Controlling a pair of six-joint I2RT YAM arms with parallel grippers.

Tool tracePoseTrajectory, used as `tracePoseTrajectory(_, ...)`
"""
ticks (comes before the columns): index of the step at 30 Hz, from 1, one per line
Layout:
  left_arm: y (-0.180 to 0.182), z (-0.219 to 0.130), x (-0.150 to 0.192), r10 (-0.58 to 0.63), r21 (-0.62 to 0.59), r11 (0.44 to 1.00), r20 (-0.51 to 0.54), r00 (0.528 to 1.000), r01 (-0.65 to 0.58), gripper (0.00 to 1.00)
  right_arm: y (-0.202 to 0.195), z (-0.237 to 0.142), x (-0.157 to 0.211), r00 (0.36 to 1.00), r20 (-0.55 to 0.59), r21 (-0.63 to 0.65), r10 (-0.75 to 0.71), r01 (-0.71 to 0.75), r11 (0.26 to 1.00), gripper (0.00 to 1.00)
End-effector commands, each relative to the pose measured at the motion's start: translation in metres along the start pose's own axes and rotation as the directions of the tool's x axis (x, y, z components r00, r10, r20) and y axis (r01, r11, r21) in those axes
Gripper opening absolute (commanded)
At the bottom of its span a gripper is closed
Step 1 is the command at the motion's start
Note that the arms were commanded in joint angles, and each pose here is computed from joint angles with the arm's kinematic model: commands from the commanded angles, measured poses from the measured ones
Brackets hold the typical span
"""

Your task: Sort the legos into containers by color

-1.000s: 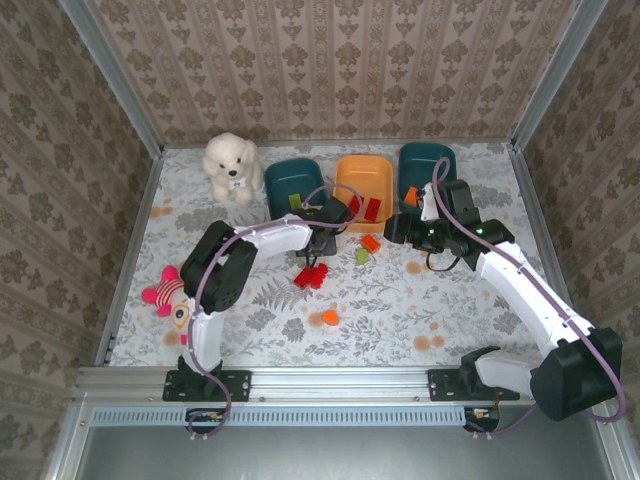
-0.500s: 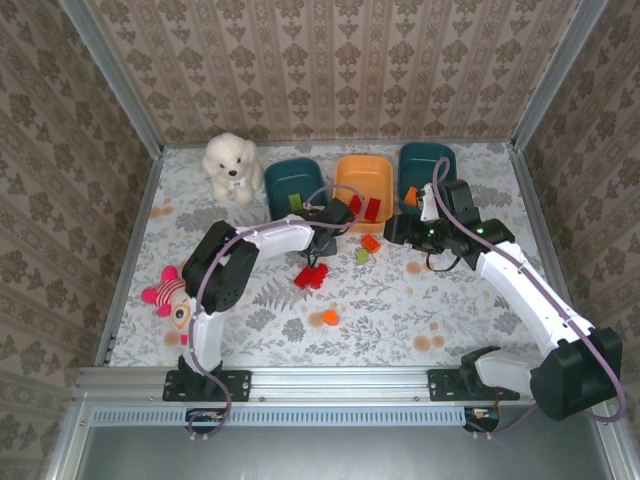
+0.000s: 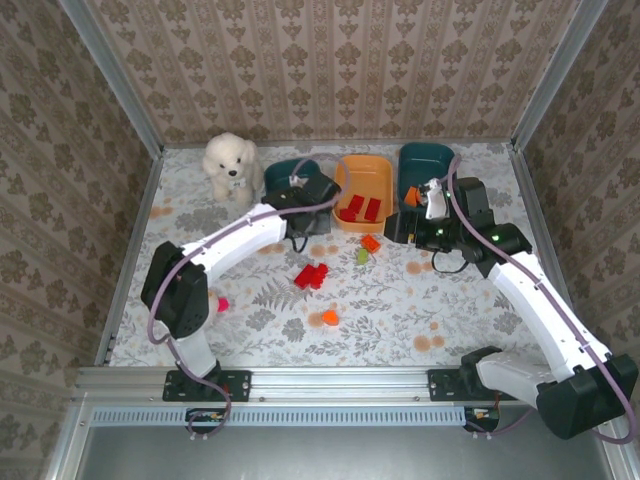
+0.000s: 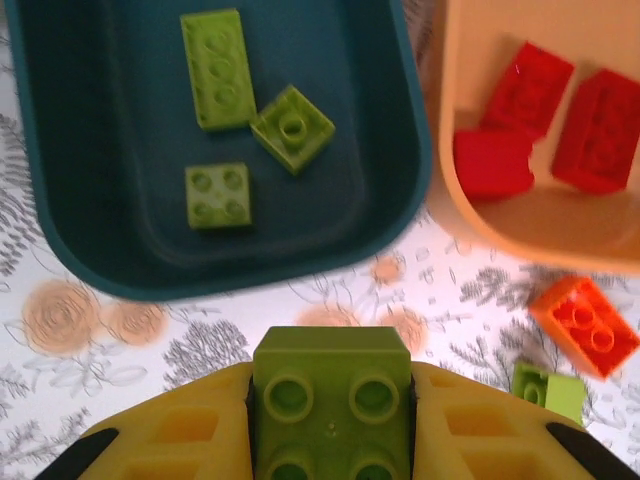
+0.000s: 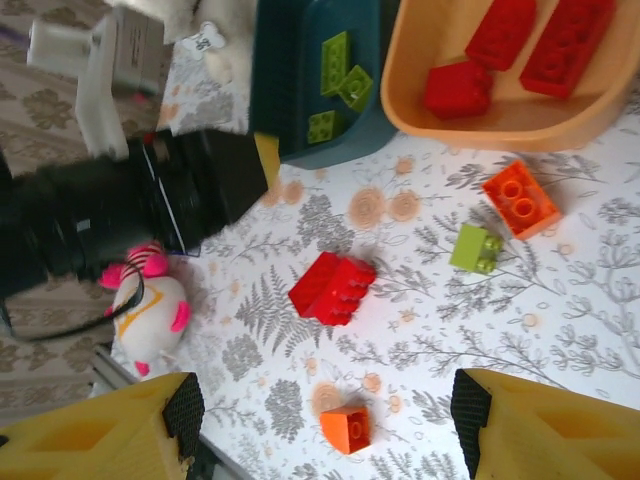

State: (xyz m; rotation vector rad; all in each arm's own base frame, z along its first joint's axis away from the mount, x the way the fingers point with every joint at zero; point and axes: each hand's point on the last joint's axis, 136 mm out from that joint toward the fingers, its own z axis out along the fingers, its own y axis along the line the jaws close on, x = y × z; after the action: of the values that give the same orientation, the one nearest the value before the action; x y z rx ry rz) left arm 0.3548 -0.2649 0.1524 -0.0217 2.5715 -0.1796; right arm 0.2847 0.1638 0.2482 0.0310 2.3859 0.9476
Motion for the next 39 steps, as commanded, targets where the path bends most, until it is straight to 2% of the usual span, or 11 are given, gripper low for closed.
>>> tracePoseTrajectory(1,0.005,0.014,-0.024,-0.024,0.058,0.998,-0.031,0.999,0.025,0.30,0.018,0.000,-0.004,1.000,-0.009,-0.076,-0.009,0.008,0.997,0.69)
tracePoseTrajectory(7,0.006,0.064,-0.072,-0.059,0.130,0.989,-0.067,0.996,0.067,0.30,0.022,0.006,-0.017,1.000,0.000,-0.075,-0.022,0.022,0.997,0.69)
tracePoseTrajectory(13,0.002,0.114,-0.098,-0.092,0.182,0.977,-0.114,0.989,0.112,0.31,0.021,0.009,-0.017,1.000,-0.012,-0.067,-0.011,0.010,0.998,0.69)
tracePoseTrajectory(18,-0.005,0.143,-0.098,-0.102,0.207,0.969,-0.158,0.982,0.134,0.33,0.018,0.010,-0.014,1.000,-0.020,-0.059,-0.001,-0.001,0.998,0.70)
tracePoseTrajectory(23,-0.008,0.154,-0.086,-0.120,0.217,0.962,-0.209,0.970,0.166,0.41,0.015,0.012,-0.013,1.000,-0.024,-0.047,0.006,-0.007,0.999,0.69)
tracePoseTrajectory(27,-0.006,0.151,-0.081,-0.133,0.207,0.961,-0.232,0.963,0.183,0.56,0.011,0.017,-0.012,0.999,-0.041,-0.019,0.004,-0.005,1.000,0.69)
tracePoseTrajectory(30,-0.004,0.136,-0.089,-0.149,0.206,0.960,-0.201,0.968,0.191,0.61,0.012,0.022,-0.009,0.998,-0.059,0.010,-0.034,0.035,0.999,0.69)
tracePoseTrajectory(35,0.003,0.091,-0.110,-0.189,0.216,0.954,-0.097,0.977,0.206,0.64,0.017,0.043,0.006,0.985,-0.134,0.069,-0.108,0.118,0.991,0.69)
tracePoseTrajectory(39,0.017,0.047,-0.114,-0.209,0.218,0.954,-0.011,0.978,0.206,0.65,0.022,0.066,0.025,0.972,-0.201,0.130,-0.124,0.152,0.980,0.68)
